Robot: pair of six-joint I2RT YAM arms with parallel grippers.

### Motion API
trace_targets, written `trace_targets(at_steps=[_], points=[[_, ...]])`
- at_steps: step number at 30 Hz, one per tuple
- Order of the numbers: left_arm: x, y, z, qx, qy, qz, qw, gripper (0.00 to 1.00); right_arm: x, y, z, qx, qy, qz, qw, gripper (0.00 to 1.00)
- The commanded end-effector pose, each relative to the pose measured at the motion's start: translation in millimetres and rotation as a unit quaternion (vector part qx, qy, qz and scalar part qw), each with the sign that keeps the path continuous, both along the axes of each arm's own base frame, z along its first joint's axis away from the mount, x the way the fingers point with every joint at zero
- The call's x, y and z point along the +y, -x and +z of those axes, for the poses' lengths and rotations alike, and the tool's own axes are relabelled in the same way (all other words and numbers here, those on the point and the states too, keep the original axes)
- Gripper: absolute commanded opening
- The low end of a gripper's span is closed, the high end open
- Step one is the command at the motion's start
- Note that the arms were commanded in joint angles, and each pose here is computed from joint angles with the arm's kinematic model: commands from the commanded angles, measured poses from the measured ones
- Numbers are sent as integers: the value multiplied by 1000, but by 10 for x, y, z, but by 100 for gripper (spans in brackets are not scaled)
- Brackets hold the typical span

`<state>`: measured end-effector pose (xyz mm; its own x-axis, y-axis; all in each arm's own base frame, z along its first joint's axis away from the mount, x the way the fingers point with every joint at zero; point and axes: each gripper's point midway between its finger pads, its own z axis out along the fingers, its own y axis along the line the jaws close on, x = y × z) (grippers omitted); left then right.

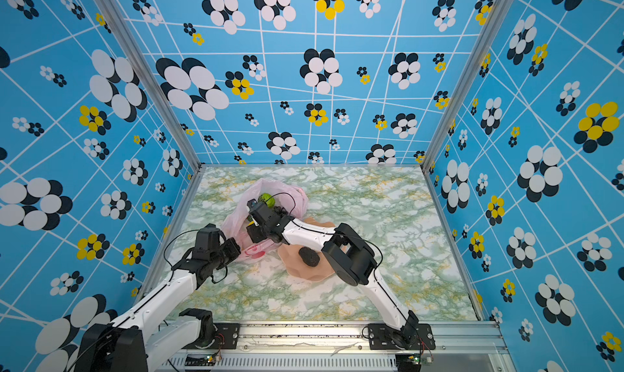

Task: Take fruits out of the plastic bag
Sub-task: Pick up the fruit from the plastic bag.

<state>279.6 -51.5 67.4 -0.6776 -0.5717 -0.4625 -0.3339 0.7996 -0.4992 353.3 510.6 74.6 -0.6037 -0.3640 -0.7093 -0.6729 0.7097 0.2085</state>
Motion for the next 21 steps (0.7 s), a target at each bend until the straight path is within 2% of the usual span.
trace_targets(at_steps=[1,4,5,16,21], points=[[52,-107,86,-16,-19,-1,1000,0,4,48,436,-25,-27,10,999,52],[44,-146,71,-14,-24,-8,1000,0,-60,98,480,-23,-24,11,999,52],[35,-165,64,-15,-25,-12,1000,0,-92,124,661,-31,-32,12,999,53],[-48,-409,106,-40,-37,-48,997,0,-513,321,1224,-49,-29,-1,998,53],[-80,-451,130,-55,-39,-62,996,0,-842,481,1262,-48,1,-6,999,53]])
